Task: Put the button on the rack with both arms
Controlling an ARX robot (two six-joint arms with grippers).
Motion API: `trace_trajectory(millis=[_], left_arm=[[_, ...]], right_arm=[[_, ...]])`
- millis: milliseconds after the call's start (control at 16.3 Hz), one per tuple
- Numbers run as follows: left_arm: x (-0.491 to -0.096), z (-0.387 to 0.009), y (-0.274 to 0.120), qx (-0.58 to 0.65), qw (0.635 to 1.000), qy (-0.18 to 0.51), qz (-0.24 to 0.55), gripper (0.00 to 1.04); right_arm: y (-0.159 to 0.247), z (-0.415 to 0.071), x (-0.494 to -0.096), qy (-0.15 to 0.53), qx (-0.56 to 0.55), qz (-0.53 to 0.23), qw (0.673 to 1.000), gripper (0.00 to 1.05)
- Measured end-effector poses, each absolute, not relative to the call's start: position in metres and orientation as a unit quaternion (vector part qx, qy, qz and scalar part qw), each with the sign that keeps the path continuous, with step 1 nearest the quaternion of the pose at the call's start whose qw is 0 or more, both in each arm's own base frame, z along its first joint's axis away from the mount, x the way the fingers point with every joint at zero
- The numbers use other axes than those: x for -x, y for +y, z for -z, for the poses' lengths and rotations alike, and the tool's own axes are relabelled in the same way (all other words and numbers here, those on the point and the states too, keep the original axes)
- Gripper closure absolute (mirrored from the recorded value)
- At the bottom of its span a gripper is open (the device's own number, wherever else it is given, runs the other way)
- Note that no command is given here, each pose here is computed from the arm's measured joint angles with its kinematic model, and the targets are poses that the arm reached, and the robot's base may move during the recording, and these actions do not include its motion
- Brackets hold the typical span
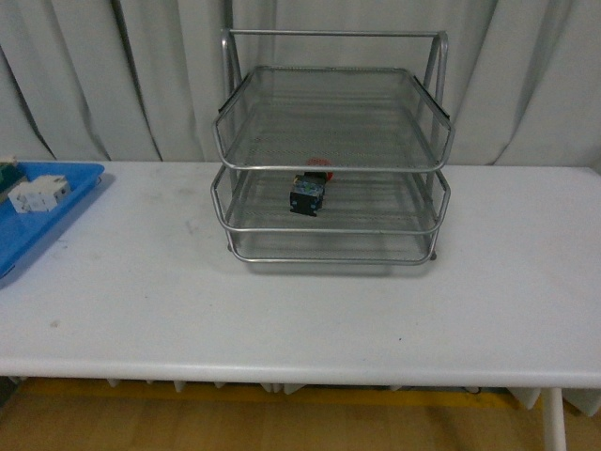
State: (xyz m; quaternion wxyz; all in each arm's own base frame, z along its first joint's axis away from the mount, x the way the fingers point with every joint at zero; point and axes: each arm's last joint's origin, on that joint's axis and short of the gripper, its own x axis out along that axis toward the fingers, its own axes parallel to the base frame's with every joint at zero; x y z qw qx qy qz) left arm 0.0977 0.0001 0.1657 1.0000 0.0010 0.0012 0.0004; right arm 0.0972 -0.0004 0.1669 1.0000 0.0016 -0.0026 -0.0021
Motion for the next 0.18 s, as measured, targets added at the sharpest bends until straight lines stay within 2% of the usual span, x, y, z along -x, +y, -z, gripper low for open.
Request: trace_trajectory(millis=[184], left_arm=[[-0.0977, -0.1657, 0.0001, -0.001, 1.0, 0.001, 0.0, 0.07]], right_arm=[[-0.0004, -0.1669, -0.0972, -0.003, -0.002, 0.002, 1.0, 0.06]])
